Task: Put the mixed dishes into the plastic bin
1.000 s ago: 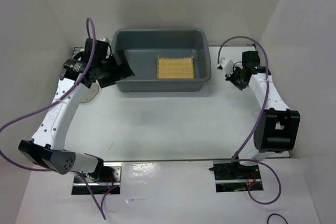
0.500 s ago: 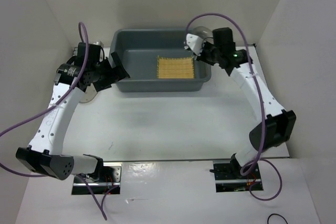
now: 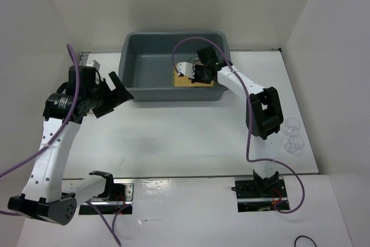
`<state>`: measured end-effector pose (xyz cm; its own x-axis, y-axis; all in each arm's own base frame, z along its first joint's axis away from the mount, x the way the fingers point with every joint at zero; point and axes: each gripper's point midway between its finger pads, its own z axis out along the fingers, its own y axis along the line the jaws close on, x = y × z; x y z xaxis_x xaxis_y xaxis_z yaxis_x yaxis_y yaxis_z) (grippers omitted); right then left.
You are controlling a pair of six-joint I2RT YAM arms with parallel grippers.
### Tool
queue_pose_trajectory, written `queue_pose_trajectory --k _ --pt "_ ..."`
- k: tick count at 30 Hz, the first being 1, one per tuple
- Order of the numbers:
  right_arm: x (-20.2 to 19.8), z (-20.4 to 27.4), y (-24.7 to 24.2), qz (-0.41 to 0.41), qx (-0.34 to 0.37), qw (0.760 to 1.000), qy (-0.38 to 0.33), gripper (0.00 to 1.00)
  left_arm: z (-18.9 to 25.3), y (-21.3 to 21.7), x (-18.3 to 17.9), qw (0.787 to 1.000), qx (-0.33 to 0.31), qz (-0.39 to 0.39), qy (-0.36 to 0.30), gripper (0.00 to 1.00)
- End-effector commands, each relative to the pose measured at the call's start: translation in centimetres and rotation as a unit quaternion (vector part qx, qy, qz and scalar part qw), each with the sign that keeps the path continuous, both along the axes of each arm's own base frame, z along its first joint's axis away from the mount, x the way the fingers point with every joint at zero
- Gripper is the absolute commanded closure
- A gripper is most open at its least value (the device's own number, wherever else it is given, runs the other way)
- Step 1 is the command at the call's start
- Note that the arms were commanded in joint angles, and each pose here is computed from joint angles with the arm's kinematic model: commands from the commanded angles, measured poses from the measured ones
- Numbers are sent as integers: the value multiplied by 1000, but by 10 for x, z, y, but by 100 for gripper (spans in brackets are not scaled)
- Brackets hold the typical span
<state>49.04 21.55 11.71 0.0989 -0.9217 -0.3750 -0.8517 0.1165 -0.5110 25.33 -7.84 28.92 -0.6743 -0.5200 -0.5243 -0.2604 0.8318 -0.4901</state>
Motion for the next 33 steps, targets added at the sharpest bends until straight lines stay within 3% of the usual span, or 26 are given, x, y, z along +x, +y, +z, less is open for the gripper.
queue_pose_trajectory --k 1,6,14,15,17,19,22,25,27,29,31,33 --pt "26 2 7 24 -17 998 -49 100 -13 -2 -10 999 -27 17 22 0" --pt "38 -28 6 24 -42 998 -42 100 -26 1 -19 998 -28 32 43 0" --pt "46 -29 22 40 -48 997 -46 87 -49 8 -14 996 -33 49 60 0" --pt "46 -29 22 40 -48 997 -46 84 -52 8 -13 996 -40 48 62 0" --pt "51 -11 25 27 -33 998 -54 59 -57 12 -9 996 -34 51 64 0" --pt "54 22 35 12 11 998 -63 28 -59 22 2 996 -28 60 64 0" --pt "53 71 43 1 60 995 -84 10 -54 29 13 996 -17 62 55 0" --pt "38 136 49 -21 134 986 -92 1 -39 44 30 997 2 74 37 0" --pt "23 184 45 -61 208 973 -86 1 -33 60 40 995 22 89 30 0" --pt "-1 203 34 -111 256 959 -49 1 -30 81 47 991 35 125 27 0" --pt "-10 199 14 -167 274 947 -31 1 -28 101 52 986 46 159 23 0" --pt "-31 159 -31 -260 241 935 -23 1 -45 130 53 977 44 202 43 0"
